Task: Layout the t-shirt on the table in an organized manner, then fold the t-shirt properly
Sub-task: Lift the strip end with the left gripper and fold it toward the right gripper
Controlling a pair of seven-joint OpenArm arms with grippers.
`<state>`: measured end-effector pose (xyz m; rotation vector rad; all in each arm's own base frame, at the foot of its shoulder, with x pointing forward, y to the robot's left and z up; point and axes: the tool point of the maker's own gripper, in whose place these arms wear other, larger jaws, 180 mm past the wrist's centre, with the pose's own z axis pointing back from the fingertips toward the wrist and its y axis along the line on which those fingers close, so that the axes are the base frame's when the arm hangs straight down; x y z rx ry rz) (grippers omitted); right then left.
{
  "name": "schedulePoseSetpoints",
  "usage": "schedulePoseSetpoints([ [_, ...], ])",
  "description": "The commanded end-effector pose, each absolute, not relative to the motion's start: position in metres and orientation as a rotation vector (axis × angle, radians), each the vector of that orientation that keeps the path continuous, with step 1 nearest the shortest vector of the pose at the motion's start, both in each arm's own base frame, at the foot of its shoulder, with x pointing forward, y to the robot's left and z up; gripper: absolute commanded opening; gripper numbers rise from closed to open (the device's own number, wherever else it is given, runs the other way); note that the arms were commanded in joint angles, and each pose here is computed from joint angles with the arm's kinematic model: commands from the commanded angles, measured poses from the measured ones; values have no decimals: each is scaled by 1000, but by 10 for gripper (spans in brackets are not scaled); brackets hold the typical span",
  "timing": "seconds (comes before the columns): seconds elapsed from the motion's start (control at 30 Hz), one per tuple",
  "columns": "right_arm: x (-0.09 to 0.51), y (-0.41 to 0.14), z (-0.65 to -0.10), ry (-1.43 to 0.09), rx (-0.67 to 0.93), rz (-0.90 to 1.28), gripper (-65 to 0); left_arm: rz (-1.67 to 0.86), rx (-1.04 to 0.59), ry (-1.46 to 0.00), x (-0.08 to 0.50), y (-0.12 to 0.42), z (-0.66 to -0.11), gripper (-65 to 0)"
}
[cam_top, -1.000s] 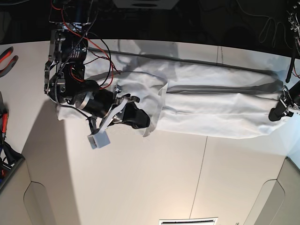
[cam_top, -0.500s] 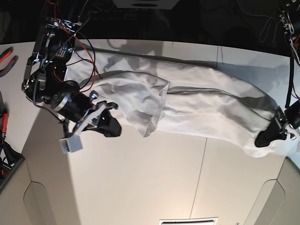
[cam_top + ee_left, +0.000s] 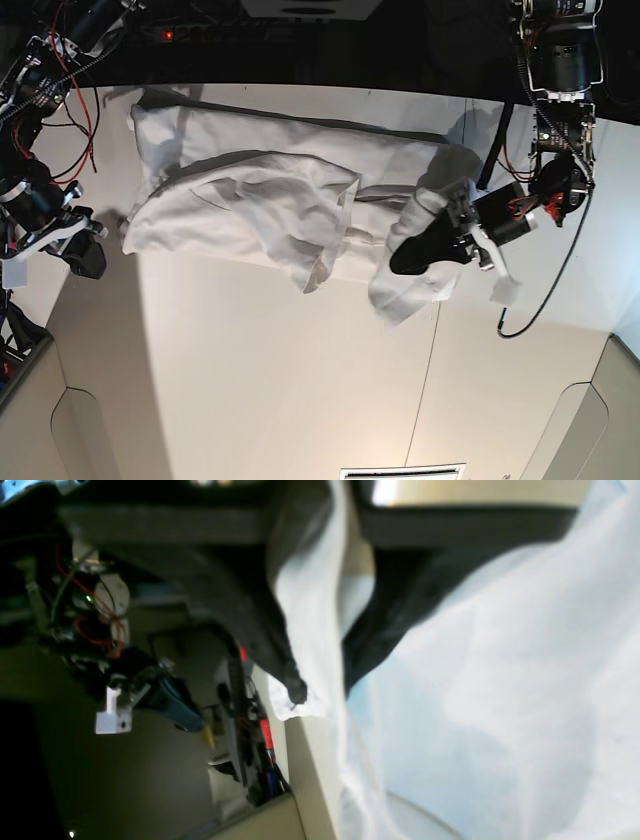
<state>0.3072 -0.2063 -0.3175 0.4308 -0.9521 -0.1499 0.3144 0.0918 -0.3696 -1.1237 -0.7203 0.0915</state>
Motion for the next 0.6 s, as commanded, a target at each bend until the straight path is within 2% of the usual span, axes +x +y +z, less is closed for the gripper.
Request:
schedulePoseSetpoints([
  [0.0, 313, -214, -301, -1013, 421, -142, -650, 70, -1147, -769, 323, 86, -356, -650],
  [0.2, 312, -220, -300, -1016, 407, -148, -650, 10, -1102, -750, 322, 52, -370, -650],
  [0.4, 311, -218, -304, -1001, 414, -148, -650, -3, -1063, -760, 324, 54, -375, -650],
  [0.57, 295, -187, -327, -916, 475, -95, -650, 20, -1101, -777, 326, 54, -367, -650],
])
